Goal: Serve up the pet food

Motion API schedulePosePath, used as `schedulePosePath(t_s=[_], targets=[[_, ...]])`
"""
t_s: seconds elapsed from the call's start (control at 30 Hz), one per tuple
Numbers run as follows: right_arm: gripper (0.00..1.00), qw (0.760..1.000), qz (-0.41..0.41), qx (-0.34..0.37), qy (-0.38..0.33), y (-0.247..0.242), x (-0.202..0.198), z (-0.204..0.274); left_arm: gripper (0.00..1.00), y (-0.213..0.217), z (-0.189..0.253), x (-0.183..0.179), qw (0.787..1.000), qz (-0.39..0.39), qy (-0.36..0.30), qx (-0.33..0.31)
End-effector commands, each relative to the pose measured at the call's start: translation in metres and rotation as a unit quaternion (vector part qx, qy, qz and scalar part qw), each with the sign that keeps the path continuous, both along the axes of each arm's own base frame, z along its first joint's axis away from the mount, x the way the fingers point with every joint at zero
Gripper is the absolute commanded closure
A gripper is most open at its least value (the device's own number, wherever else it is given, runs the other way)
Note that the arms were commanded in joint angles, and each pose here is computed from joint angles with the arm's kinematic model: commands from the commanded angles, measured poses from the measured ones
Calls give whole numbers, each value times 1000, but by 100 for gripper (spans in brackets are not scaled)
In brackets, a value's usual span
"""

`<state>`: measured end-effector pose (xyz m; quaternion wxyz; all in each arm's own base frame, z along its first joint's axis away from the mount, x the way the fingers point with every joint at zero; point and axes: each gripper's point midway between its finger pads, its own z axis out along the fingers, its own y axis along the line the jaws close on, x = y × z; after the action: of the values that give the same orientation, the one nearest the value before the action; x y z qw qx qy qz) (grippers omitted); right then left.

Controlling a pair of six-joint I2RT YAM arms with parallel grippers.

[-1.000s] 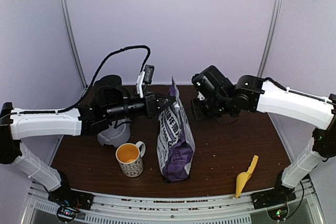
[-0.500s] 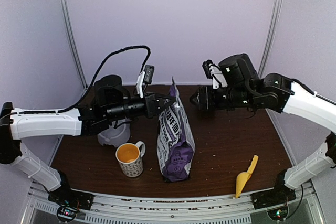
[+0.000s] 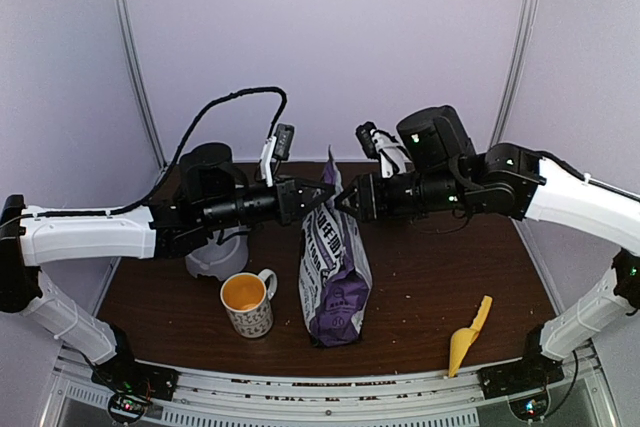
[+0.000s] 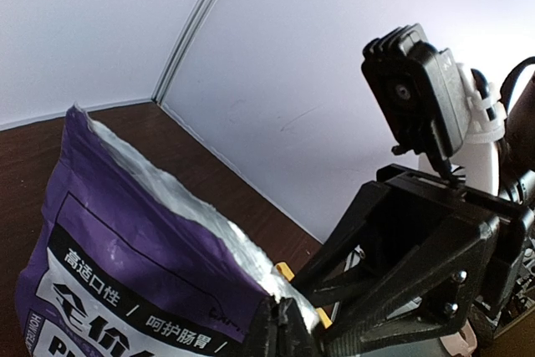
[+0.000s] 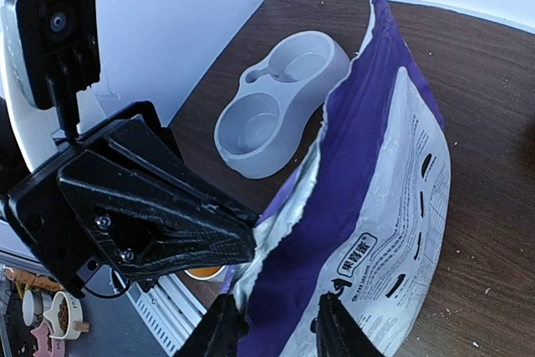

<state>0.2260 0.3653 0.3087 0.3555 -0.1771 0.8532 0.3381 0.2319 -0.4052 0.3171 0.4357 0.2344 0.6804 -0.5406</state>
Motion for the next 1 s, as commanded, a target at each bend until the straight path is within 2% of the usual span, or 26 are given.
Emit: schedulePosePath(t_s=[0.0,0.17,0.57,0.97], targets=[[69,1000,-1,21,-8,4,0,20,100,1,36,-5,998,-10,-39,-49],[69,1000,-3,20,-13,4,1,22,100,0,36,-5,998,-12,-40,-50],[80,1000,6,-10,-2,12,3,2,100,-1,39,-6,998,-17,-43,-52],[78,999,-2,-35,4,16,8,-7,100,-4,39,-6,997,-22,-42,-53]])
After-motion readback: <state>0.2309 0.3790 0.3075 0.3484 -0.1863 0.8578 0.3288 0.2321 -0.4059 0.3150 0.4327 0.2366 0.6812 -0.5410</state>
